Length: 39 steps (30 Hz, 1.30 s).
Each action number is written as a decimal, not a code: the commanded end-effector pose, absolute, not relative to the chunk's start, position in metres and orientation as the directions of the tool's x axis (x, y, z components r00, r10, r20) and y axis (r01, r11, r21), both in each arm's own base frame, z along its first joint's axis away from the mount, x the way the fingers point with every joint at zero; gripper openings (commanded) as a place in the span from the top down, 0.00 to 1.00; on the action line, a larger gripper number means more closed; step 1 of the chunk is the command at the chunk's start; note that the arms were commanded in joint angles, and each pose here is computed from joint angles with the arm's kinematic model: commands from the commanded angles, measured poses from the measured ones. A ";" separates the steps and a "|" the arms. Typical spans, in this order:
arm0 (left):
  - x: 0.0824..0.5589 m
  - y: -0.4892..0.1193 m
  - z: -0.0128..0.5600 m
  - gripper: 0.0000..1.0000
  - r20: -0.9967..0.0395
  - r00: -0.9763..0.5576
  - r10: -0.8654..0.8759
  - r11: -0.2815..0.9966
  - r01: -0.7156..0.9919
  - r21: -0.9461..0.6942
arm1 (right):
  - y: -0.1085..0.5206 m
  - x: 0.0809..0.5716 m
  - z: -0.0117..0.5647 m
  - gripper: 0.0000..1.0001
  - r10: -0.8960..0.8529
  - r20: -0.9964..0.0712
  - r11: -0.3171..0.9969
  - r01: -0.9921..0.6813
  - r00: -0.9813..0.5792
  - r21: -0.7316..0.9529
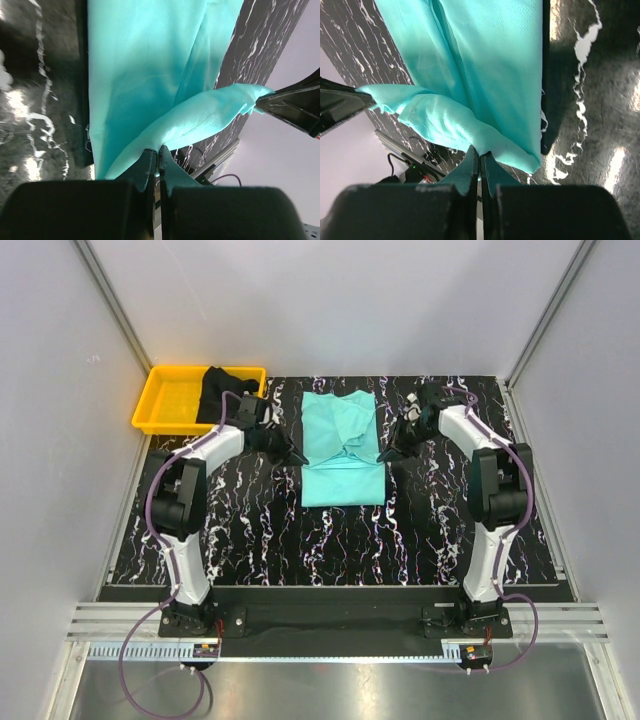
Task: Fold and stack the t-shirts
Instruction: Fold the tshirt
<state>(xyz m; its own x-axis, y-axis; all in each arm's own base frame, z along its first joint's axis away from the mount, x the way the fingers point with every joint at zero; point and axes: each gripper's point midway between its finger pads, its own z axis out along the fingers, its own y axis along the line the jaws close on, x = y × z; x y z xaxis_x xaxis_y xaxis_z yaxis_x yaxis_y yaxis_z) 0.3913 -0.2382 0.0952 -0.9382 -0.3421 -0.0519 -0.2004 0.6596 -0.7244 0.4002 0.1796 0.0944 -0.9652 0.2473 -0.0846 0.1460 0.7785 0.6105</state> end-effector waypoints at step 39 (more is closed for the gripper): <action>0.255 -0.224 0.134 1.00 -0.058 -0.959 -0.278 0.619 -0.132 -0.774 | 0.206 0.269 0.144 1.00 0.102 -0.050 0.742 0.042 -0.993 0.669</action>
<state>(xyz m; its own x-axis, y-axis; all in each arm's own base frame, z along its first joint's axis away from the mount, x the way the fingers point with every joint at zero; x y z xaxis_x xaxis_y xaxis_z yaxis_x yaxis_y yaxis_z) 0.2835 -0.2242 0.1243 -0.9557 -0.2894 -0.0536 -0.1508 0.6378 -0.7553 0.3009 0.1922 0.1187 -0.9889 0.1486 0.0064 0.1175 0.7544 0.6459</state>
